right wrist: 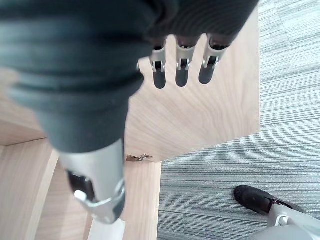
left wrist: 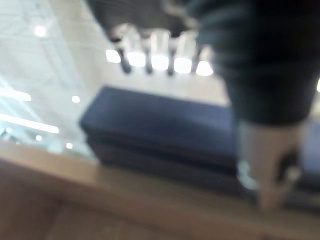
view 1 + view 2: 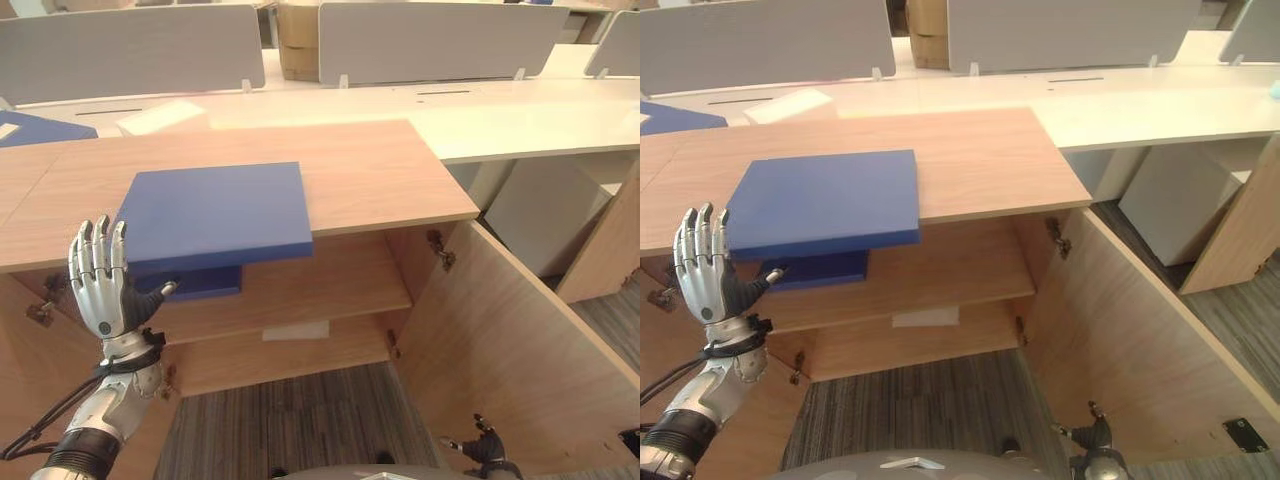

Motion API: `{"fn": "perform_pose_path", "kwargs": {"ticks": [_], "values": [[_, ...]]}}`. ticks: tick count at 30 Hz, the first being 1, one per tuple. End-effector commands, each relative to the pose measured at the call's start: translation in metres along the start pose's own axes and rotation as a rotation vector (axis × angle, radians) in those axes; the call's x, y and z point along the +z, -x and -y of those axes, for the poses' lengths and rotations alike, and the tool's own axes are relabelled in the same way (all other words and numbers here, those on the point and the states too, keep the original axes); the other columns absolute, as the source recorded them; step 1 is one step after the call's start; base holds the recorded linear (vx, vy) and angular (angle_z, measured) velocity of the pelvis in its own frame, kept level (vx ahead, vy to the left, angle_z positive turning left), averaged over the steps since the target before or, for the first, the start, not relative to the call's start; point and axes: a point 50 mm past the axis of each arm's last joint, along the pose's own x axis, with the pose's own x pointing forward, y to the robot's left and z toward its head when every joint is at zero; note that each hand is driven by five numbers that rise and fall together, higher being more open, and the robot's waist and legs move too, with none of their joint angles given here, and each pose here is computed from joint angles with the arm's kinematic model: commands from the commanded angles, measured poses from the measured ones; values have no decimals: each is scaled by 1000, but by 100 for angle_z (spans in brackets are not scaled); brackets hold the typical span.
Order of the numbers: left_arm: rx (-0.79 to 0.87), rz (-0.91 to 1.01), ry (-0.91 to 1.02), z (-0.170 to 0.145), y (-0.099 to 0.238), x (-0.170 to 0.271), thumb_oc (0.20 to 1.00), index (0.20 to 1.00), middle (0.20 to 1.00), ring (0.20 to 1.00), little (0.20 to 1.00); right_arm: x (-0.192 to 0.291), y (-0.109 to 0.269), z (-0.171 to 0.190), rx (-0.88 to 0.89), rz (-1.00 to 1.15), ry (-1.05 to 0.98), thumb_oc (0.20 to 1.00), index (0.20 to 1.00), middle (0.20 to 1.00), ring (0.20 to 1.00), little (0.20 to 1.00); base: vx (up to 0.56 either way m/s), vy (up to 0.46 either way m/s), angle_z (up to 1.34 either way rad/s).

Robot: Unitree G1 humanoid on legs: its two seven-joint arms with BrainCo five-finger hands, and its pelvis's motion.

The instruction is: Put the empty folder in the office cabinet

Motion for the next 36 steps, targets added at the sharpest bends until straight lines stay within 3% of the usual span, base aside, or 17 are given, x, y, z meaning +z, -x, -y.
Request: {"fn": "perform_pose_path", "kwargs": {"ticks": [1,14,15,16,29,36], "values": [[58,105,-35,-6,-36,7,1000,1000,1000,1000,1000,40,-10,26,-76,144,6,1000,1000,1000,1000,1000,6,10,-4],[-64,70,-103,13,-37,3,1000,1000,1000,1000,1000,44,-11,31,-74,147,32,1000,1000,1000,1000,1000,1,18,-7],[-74,63,-108,14,-37,1,558,558,558,558,558,44,-11,31,-75,146,34,1000,1000,1000,1000,1000,0,0,0],[-77,56,-122,15,-37,-1,200,200,200,200,200,43,-11,31,-74,145,36,1000,1000,1000,1000,1000,0,0,0],[25,86,-61,-7,-54,-4,200,200,200,200,200,62,-8,36,-60,260,52,1000,1000,1000,1000,1000,0,0,0],[100,118,166,-34,-71,13,200,200,200,200,200,99,0,18,128,430,75,1000,1000,1000,1000,1000,-7,-11,4]]}}
